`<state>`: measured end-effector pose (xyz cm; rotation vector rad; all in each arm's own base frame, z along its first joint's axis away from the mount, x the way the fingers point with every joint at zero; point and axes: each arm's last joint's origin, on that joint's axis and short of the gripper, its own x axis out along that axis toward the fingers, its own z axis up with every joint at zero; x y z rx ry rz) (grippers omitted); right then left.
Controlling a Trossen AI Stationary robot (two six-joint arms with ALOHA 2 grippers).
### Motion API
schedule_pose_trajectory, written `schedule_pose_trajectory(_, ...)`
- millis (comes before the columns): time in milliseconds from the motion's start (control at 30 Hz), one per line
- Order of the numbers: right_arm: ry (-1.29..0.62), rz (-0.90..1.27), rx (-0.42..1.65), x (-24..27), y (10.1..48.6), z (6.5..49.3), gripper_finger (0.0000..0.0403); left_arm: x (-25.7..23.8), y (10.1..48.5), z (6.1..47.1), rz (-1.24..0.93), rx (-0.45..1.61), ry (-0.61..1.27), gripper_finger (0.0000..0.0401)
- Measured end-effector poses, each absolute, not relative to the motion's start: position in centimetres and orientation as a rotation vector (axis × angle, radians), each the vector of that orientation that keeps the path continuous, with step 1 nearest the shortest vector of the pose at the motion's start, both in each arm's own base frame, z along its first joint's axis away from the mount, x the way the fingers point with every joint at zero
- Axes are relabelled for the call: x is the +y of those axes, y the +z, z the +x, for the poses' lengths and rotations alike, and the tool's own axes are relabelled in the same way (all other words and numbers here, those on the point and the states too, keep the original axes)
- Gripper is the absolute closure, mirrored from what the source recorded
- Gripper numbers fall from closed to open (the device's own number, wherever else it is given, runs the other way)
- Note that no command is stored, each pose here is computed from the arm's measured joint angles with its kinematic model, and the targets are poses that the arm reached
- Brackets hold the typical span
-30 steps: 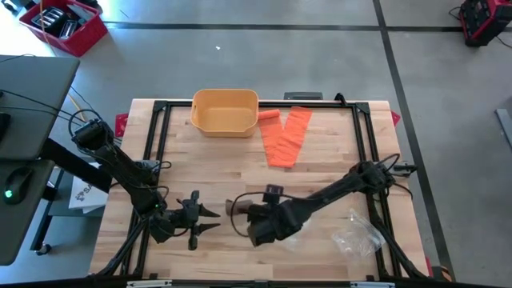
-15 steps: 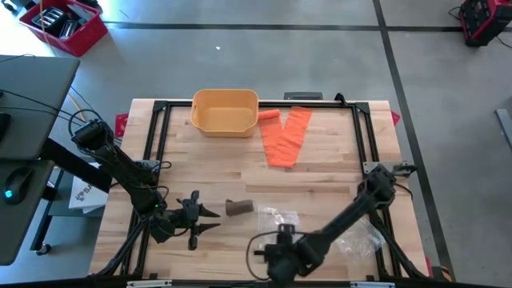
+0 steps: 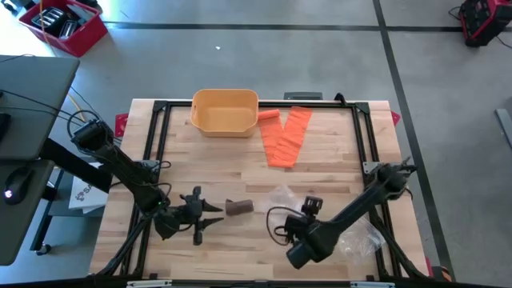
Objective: Roll bandage
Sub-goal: Open the left transparent zip bag
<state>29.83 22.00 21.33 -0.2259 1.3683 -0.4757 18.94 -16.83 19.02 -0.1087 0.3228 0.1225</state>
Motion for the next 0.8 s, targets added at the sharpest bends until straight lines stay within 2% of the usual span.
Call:
schedule_pose_trajectory(167, -0.247, -0.216, 1.355, 21.9, 22.1, 29.4, 0.0172, -16.6, 19.2, 19.3, -0.114, 0.313, 0.13, 0.0282)
schedule_pose_trajectory(267, -0.125, -0.305, 1.454, 21.6, 19.8, 28.6, 0.0172, -16.5, 19.2, 19.4, -0.122, 0.313, 0.127, 0.0282)
schedule_pose_trajectory(333, -0.082, -0.291, 1.506, 21.1, 17.8, 28.2, 0.0172, -16.6, 19.2, 19.3, -0.128, 0.309, 0.12, 0.0282)
schedule_pose_trajectory(433, -0.178, -0.228, 1.489, 19.8, 15.5, 28.1, 0.0172, -16.7, 19.2, 19.3, -0.131, 0.316, 0.111, 0.0282)
schedule_pose_trajectory(533, -0.306, -0.131, 1.363, 18.8, 15.2, 29.5, 0.0172, -16.7, 19.2, 19.3, -0.129, 0.315, 0.109, 0.0282)
schedule_pose_trajectory(700, -0.357, -0.124, 1.216, 17.7, 17.6, 32.4, 0.0172, -16.6, 19.2, 19.4, -0.13, 0.314, 0.116, 0.0282)
schedule_pose_trajectory(800, -0.262, -0.207, 1.239, 17.6, 19.4, 33.2, 0.0172, -16.6, 19.2, 19.4, -0.13, 0.314, 0.116, 0.0282)
